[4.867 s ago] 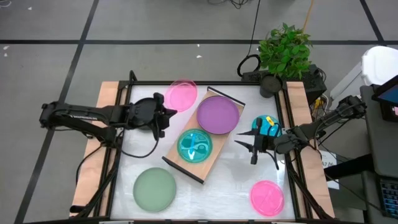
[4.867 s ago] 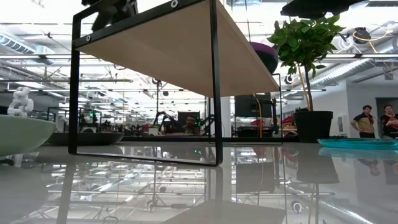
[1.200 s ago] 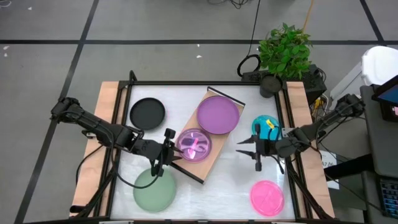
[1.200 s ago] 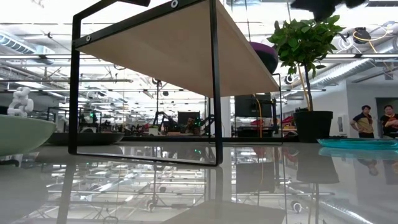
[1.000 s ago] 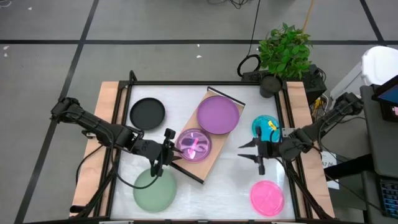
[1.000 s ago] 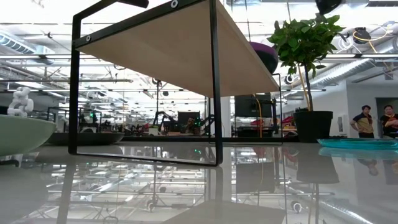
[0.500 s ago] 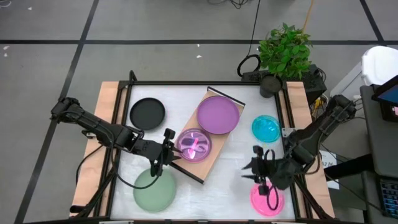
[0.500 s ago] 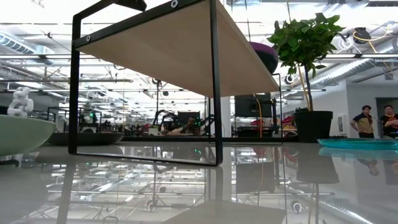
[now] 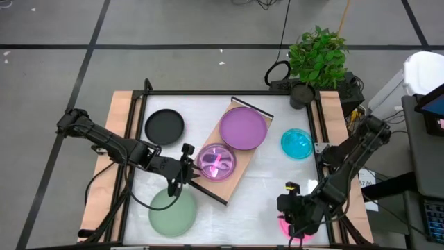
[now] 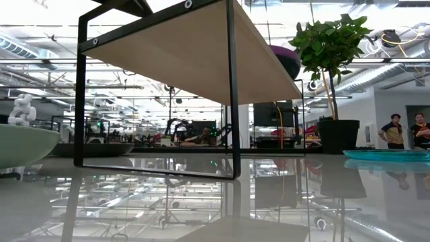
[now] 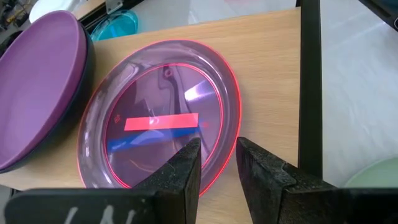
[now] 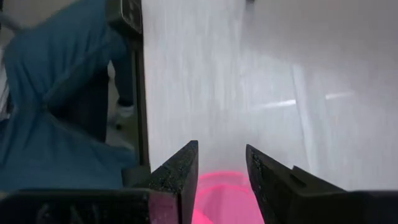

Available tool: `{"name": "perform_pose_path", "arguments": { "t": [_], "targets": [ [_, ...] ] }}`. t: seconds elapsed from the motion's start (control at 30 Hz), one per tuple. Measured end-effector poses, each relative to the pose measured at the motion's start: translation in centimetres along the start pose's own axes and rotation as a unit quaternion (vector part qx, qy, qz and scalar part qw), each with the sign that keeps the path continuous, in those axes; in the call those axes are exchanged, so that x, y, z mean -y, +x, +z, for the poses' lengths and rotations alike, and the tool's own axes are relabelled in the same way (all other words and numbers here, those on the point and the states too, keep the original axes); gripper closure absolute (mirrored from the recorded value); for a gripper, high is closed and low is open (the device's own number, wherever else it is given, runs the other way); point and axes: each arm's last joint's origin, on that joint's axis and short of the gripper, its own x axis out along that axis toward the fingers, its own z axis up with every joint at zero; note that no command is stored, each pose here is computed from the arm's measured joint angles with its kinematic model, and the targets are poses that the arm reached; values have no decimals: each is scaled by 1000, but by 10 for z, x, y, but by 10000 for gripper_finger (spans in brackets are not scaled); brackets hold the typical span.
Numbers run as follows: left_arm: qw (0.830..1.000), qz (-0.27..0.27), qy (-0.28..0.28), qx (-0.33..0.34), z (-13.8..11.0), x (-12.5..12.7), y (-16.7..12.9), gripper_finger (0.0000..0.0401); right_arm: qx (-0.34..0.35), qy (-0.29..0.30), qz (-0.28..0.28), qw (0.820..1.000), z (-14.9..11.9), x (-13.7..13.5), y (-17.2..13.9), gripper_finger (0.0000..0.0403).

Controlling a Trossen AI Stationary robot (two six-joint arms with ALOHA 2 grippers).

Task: Place and stack plates onto a shelf
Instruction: Stack the small transparent pink plate on top of the small transparent pink plate

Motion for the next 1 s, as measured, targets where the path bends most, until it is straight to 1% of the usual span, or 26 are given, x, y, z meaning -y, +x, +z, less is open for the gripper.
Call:
{"name": "perform_pose_path", "arguments": {
  "t": [0.2, 0.3, 0.43, 0.63, 0.77, 0.93, 1.0],
  "targets": [
    [1000, 0, -1, 0, 0, 0, 0, 293, -52, -9, -12, 999, -10, 1, 2, 287],
    [1000, 0, -1, 0, 0, 0, 0, 293, -65, -29, -32, 997, -12, 5, 2, 287],
    [1000, 0, -4, 0, 0, 0, 0, 293, -88, -53, -49, 993, -20, 13, 9, 287],
    [1000, 0, -14, 0, 0, 0, 0, 293, -154, -25, -58, 986, -37, 27, 23, 287],
    [1000, 0, -22, -1, 0, 0, 0, 293, -186, -6, -82, 979, -50, 40, 34, 287],
    [1000, -10, -28, -4, -1, 1, 0, 293, -232, -1, -99, 968, -66, 56, 45, 287],
    [1000, -11, -27, -5, -1, 1, 0, 293, -238, 1, -102, 966, -70, 61, 47, 287]
  ]
}}
